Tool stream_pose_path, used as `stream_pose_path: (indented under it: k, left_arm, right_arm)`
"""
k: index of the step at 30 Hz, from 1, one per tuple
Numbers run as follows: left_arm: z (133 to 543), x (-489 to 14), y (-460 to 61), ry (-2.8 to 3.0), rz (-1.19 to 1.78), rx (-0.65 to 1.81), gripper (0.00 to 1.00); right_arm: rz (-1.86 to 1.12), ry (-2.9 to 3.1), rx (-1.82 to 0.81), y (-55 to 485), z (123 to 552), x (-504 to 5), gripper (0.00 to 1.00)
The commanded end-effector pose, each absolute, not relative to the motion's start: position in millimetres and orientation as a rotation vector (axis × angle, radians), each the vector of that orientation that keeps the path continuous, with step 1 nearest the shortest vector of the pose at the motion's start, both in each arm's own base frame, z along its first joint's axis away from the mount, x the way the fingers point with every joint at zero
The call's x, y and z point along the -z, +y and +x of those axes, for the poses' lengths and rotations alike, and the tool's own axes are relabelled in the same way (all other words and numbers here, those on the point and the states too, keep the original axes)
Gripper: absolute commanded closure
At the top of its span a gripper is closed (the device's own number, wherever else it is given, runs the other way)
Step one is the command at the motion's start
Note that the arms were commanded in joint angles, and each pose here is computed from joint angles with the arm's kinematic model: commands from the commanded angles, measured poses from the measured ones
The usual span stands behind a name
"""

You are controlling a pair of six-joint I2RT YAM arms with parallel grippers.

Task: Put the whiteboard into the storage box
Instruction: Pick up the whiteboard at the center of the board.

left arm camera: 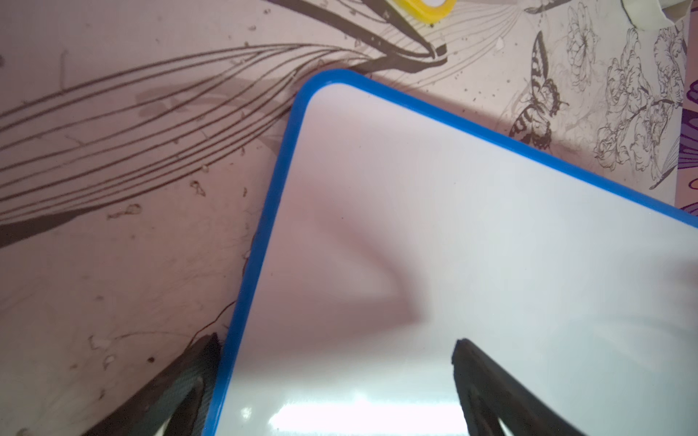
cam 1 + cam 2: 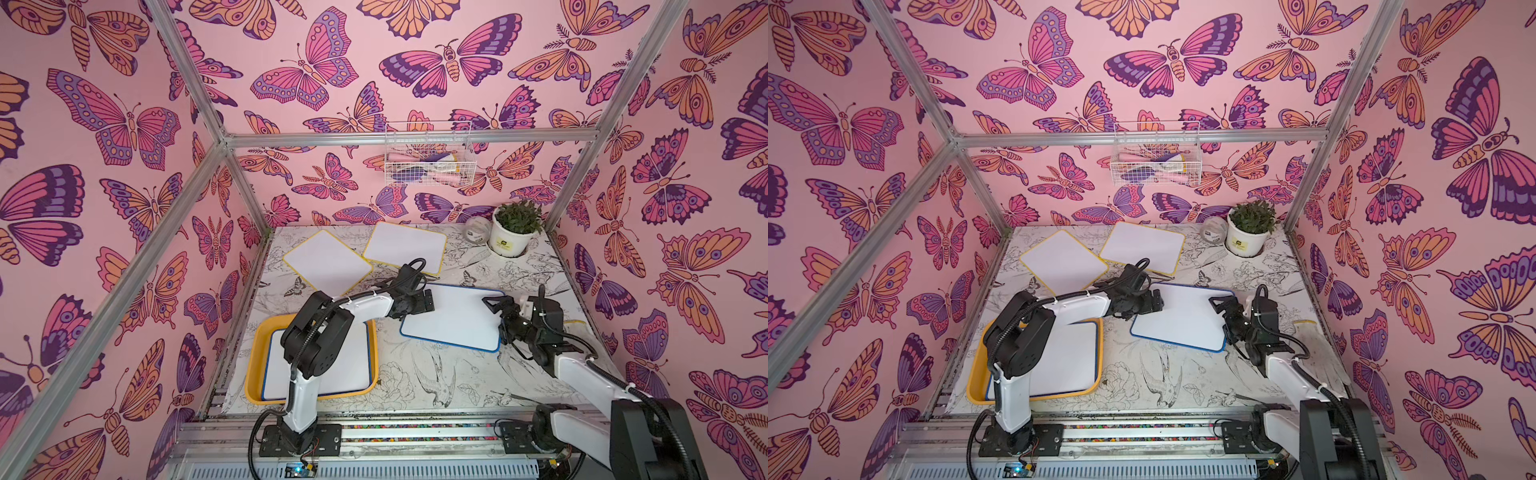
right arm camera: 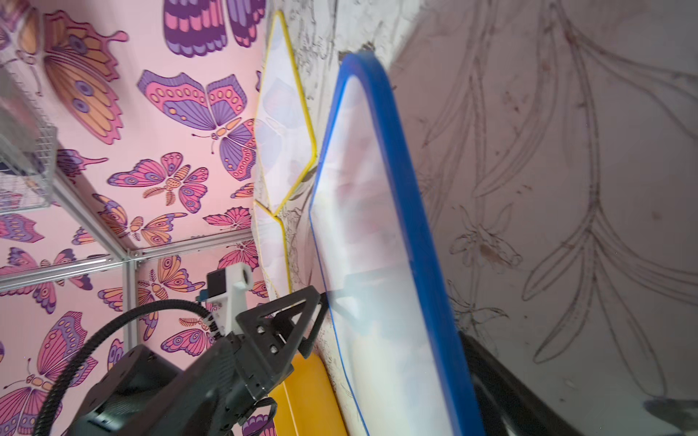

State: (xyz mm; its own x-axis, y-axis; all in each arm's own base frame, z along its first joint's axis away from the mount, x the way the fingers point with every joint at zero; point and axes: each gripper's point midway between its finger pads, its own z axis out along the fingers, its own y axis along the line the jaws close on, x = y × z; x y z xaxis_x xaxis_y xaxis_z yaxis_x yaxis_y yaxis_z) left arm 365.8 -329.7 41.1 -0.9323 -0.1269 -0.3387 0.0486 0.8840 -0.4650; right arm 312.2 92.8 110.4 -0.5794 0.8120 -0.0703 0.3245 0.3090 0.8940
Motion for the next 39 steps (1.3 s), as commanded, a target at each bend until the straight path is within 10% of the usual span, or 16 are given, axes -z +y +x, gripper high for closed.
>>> stream_pose_path:
  k: [1, 24, 39]
  left_arm:
    - [319.0, -1.6, -324.7, 2.91, -0.077, 0.682, 0.02]
    - [323.2, -15.1, -323.8, 2.885, -0.074, 0.695, 0.02]
    - [329.1, -35.7, -325.3, 2.839, -0.058, 0.723, 0.02]
  right_arm:
    - [0.982, 1.966, -1.253, 90.2, 316.1, -127.9, 0.11]
    - [0.872, 1.959, -1.169, 84.2, 298.0, -135.6, 0.72]
    - [0.811, 1.93, -1.141, 81.9, 296.9, -145.3, 0.94]
